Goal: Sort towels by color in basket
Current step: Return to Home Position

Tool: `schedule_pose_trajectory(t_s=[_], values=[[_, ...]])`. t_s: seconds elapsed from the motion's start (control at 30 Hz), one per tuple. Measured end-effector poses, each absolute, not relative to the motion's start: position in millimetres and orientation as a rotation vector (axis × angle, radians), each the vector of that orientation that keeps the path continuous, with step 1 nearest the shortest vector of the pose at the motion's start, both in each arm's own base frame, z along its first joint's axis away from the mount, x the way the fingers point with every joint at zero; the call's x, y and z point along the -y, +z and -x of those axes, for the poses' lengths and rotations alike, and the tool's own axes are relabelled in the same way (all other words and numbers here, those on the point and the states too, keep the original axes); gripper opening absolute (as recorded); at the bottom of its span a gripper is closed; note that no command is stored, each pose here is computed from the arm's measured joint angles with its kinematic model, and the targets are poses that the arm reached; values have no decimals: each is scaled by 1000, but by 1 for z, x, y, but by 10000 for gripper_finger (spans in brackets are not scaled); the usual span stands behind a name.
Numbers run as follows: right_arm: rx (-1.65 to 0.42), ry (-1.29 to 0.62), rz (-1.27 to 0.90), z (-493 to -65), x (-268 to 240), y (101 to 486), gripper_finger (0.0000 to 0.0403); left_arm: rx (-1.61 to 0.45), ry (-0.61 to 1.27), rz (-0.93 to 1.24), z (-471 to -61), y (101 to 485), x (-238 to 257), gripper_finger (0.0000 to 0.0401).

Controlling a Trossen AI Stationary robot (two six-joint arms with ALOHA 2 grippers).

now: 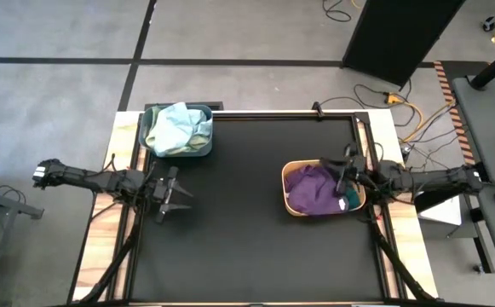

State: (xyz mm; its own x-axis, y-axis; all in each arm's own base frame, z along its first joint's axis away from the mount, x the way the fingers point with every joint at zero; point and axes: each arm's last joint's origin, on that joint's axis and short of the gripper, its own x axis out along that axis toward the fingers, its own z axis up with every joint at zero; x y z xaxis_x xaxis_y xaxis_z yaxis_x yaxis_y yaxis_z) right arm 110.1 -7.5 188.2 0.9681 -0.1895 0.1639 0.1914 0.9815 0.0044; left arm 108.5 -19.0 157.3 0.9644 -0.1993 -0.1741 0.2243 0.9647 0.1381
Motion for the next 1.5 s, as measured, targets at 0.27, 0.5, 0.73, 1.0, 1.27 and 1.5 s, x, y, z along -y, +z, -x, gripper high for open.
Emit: schedule_pose_trajectory(t_s=[0.27,0.5,0.73,1.0,1.27,1.5], values=[[249,-619,-35,-89,14,195,34,-160,-216,-158,-108,157,19,152],[370,-668,-72,-83,18,204,34,-161,-216,-158,-109,157,19,152],[360,-660,-87,-84,18,203,34,-165,-214,-158,-109,157,19,152],[249,-262,-68,-92,9,192,34,-165,-211,-158,-109,157,19,152],[137,-131,-52,-95,5,181,34,-165,-212,-159,-109,157,19,152],[120,-140,46,-95,5,181,34,-166,-212,-159,-109,157,19,152]])
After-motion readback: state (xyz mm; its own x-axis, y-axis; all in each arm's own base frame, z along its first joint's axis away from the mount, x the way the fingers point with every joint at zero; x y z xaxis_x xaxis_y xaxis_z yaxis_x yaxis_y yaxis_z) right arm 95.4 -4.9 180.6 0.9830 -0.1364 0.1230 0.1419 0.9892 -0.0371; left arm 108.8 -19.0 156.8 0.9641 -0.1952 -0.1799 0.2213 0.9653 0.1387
